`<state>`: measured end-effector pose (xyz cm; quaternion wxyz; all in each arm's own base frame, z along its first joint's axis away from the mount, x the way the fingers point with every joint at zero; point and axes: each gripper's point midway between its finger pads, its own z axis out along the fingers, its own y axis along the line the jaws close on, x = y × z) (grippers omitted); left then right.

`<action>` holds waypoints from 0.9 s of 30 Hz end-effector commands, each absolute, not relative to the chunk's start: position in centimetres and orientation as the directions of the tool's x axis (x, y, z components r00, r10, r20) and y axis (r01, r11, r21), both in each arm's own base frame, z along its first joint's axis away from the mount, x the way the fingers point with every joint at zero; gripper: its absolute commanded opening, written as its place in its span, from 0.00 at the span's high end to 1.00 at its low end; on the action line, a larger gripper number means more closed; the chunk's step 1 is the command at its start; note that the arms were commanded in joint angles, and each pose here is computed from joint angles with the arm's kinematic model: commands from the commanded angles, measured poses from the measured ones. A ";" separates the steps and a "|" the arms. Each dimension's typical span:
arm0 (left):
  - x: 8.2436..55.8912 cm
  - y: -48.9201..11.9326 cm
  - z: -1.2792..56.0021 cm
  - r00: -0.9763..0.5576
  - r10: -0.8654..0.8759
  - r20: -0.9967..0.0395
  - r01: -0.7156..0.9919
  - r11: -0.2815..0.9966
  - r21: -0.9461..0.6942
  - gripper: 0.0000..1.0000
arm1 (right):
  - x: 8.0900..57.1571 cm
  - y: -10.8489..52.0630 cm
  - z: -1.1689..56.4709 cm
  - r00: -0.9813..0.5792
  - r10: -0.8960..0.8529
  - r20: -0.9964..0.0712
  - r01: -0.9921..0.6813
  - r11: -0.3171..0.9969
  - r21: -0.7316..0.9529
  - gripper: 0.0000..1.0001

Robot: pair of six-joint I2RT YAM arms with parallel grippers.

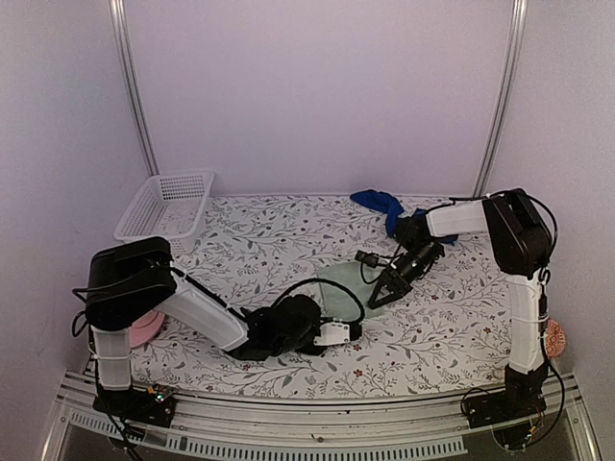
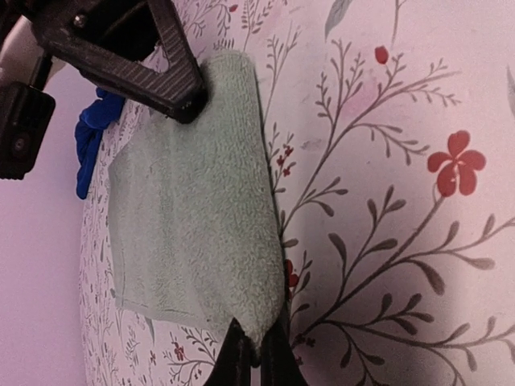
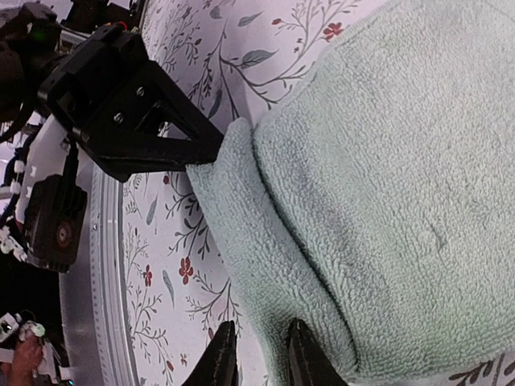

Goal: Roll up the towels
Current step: Roll the towel at the center of the board.

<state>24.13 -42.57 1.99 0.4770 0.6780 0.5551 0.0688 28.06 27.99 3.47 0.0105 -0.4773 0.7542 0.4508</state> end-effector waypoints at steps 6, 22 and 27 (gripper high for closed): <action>23.5 -41.8 3.3 0.222 0.749 -0.625 0.877 0.127 0.463 1.00 | 28.8 26.4 8.2 -0.209 -0.700 -0.682 -0.966 0.039 0.257 0.55; 23.8 -40.6 1.4 -0.028 0.726 -0.687 0.987 0.130 0.097 1.00 | 25.4 29.2 7.7 0.455 -0.667 -0.590 -0.863 -0.167 -0.477 0.17; 23.5 -40.8 1.4 -0.021 0.720 -0.694 0.991 0.108 0.081 1.00 | 26.9 29.9 6.0 0.432 -0.732 -0.526 -0.845 -0.125 -0.520 0.16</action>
